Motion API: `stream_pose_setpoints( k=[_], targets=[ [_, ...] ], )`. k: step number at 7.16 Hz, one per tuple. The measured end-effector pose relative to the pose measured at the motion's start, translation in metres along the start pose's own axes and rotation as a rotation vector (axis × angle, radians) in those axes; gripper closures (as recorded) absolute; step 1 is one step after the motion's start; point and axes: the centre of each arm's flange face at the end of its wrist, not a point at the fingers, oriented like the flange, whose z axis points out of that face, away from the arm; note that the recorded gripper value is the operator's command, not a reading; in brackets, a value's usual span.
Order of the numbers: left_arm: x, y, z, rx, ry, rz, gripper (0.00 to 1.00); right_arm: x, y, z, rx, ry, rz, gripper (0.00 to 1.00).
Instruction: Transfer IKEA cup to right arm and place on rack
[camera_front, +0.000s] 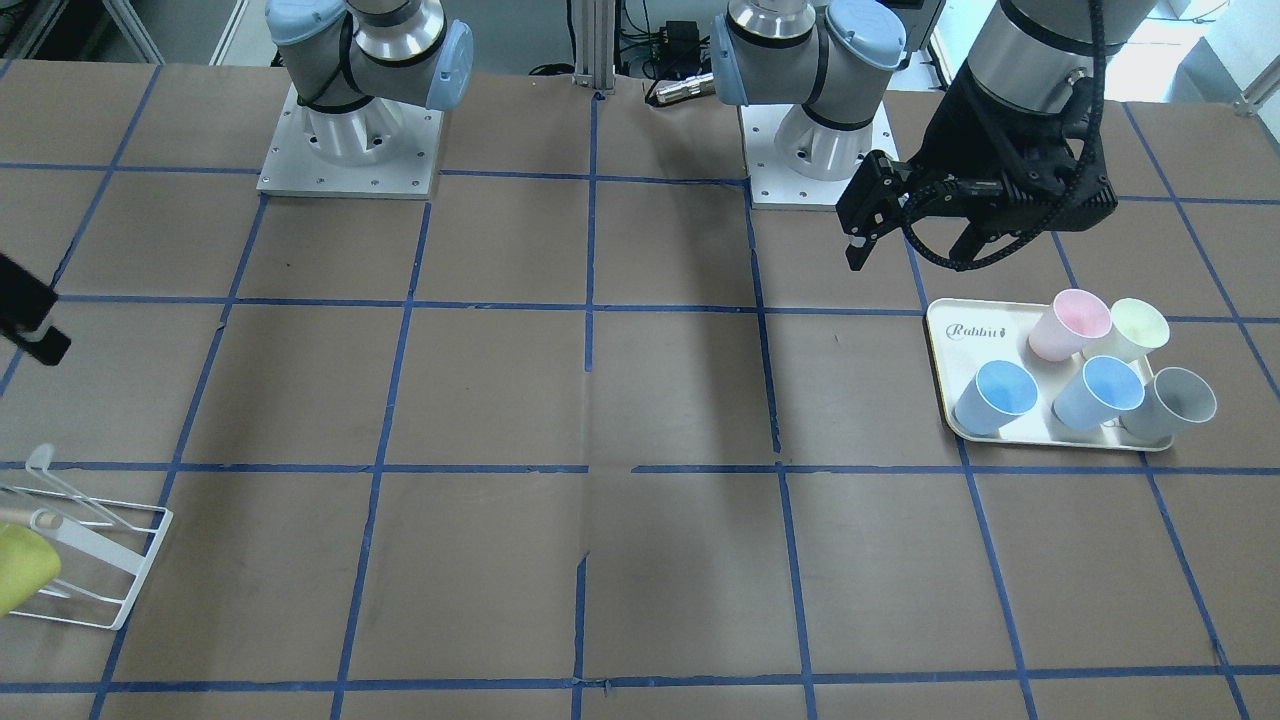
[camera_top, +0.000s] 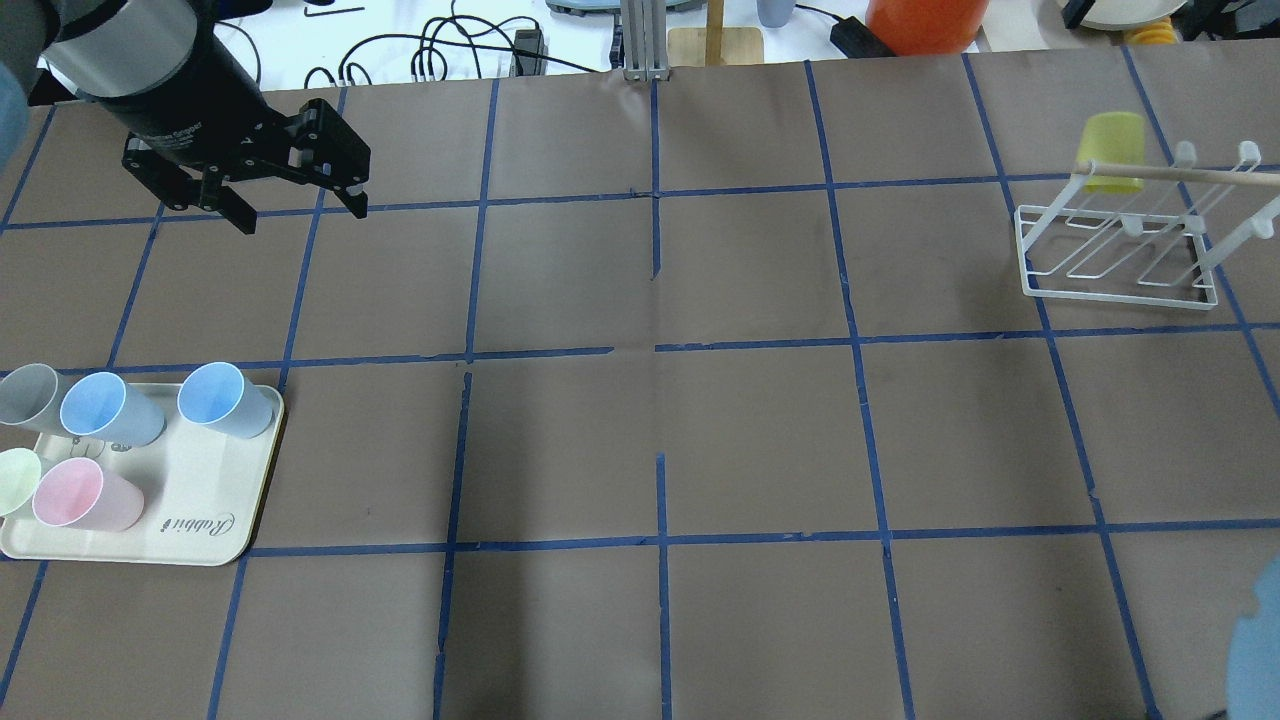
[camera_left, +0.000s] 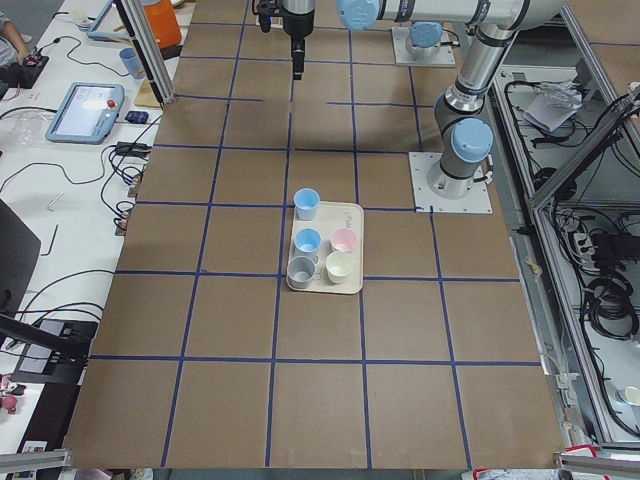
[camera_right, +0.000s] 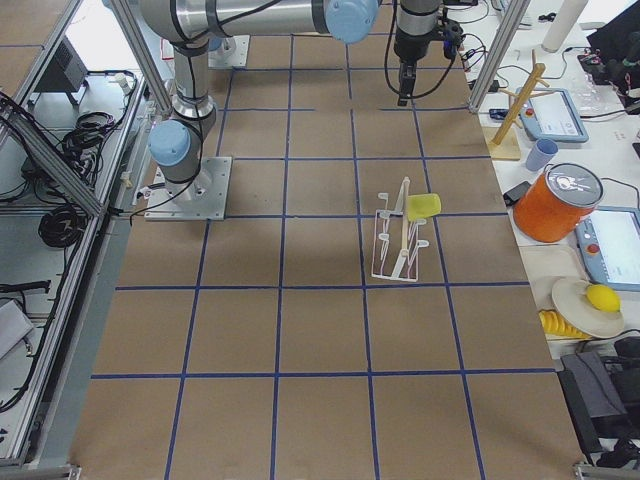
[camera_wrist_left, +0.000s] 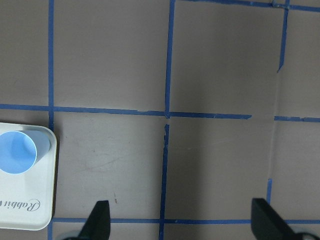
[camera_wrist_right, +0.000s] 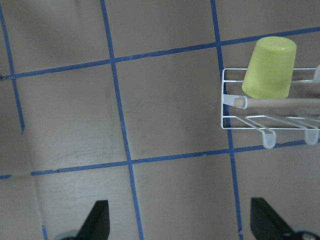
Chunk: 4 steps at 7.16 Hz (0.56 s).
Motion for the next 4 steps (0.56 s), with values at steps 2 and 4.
stream_pose_setpoints(
  k=[2,4],
  targets=[
    [0.000,0.000,0.000,-0.001,0.001,0.000,0.00,-0.054,0.064,0.004,-0.024,0.002,0.017,0.00],
    [0.000,0.000,0.000,0.000,0.000,0.001,0.00,-0.086,0.110,0.018,-0.052,0.059,-0.036,0.00]
  ],
)
